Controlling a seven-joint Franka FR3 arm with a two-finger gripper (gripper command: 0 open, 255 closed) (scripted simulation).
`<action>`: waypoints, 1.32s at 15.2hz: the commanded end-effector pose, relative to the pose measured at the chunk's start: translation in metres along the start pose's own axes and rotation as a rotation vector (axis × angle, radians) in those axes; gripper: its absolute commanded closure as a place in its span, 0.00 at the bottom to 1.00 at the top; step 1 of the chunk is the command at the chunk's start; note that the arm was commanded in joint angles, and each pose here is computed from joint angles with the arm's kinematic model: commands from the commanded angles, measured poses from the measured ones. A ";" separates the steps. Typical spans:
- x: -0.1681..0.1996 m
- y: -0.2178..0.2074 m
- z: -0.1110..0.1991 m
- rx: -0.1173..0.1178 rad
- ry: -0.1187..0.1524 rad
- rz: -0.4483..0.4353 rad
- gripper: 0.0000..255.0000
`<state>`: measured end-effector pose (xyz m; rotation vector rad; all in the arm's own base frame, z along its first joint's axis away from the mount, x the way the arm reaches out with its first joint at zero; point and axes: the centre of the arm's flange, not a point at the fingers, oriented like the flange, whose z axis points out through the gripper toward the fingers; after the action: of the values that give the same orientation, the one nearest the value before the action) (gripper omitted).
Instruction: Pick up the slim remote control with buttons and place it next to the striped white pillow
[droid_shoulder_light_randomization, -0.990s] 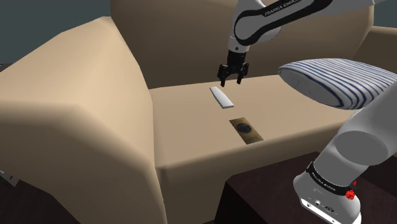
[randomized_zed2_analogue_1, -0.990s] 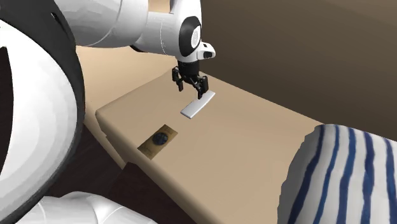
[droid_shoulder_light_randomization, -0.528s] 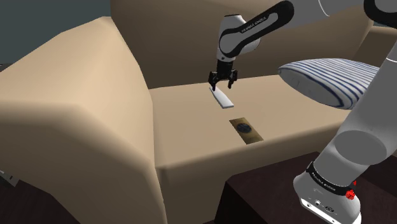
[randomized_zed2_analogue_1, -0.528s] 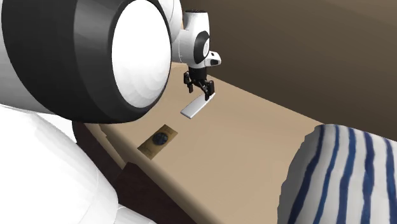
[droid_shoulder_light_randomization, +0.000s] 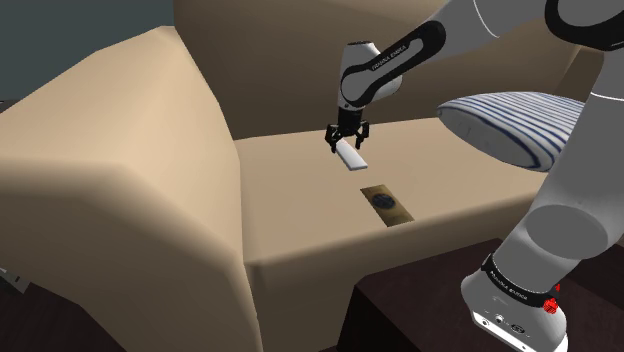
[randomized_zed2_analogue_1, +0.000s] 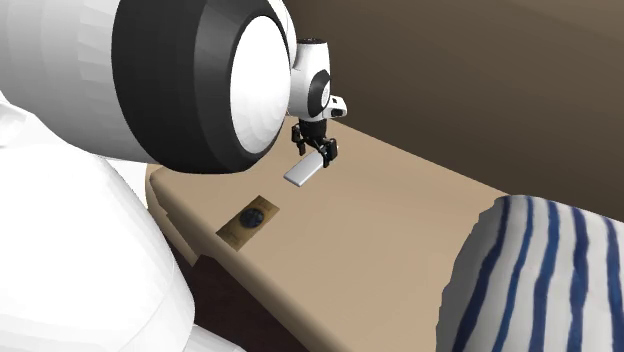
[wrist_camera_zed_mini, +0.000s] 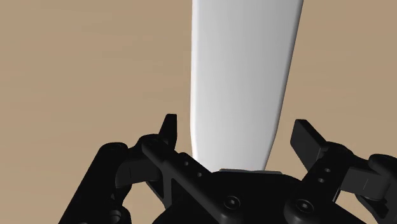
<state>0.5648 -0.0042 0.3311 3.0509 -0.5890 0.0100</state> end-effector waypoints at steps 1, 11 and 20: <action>0.000 0.001 0.004 0.000 0.000 0.000 0.00; 0.000 0.001 0.004 0.000 0.000 0.000 1.00; 0.000 0.001 -0.012 0.000 0.000 0.000 1.00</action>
<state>0.5638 -0.0048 0.3388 3.0509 -0.5889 0.0105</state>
